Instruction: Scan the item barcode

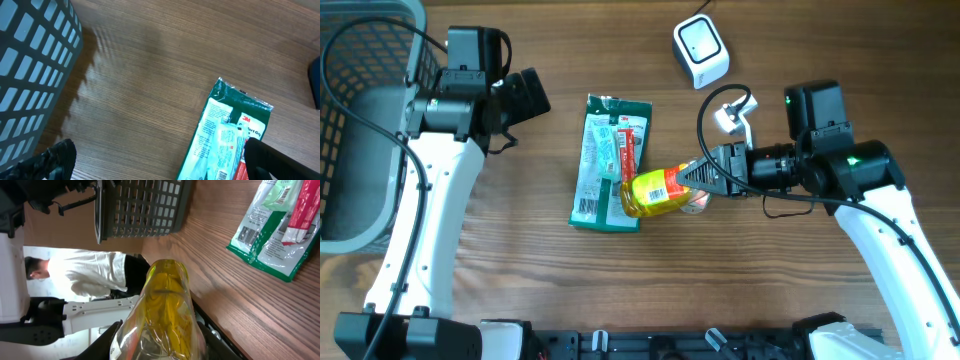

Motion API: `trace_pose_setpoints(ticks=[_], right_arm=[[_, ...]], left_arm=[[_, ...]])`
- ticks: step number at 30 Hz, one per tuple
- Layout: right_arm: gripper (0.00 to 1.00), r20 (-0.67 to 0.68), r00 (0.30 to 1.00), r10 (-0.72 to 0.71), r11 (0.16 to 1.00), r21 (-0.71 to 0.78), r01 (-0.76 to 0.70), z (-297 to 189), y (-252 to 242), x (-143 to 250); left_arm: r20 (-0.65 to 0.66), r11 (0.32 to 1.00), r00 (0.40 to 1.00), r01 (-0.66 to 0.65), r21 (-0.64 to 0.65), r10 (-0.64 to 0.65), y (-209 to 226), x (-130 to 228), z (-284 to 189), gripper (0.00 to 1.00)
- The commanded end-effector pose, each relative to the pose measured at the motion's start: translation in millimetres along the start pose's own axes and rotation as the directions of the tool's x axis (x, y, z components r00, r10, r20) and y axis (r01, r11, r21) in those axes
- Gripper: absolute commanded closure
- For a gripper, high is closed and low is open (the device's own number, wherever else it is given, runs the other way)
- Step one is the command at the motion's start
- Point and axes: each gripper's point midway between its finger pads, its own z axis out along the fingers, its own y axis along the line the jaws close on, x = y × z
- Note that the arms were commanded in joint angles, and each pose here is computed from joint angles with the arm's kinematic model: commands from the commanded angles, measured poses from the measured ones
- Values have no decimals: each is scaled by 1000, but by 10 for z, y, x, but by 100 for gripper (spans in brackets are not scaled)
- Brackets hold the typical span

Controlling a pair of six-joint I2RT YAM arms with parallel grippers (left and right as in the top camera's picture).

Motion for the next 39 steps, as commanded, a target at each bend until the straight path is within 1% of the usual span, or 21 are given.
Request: trace_pose_setpoints(ticks=[1,28,34,39], right_arm=[[96,-14,1000,-8,999,-39,7,-2,90,40],[96,-3,1000,-12,1000,-15,12,-1,48,22],[96,17,1000,-17,999,36,17,-2,-39,-16],[96,17,999,-33,999,38,33,-2,-41,-16]], left_arm=[[5,1000,1000,-7,8,7,-6,-31,-6,0],[5,1000,1000,-7,8,7,-5,-31,-6,0],[5,1000,1000,-7,8,7,-6,-31,-6,0],[4,1000,1000,-7,8,7,-5,-30,-6,0]])
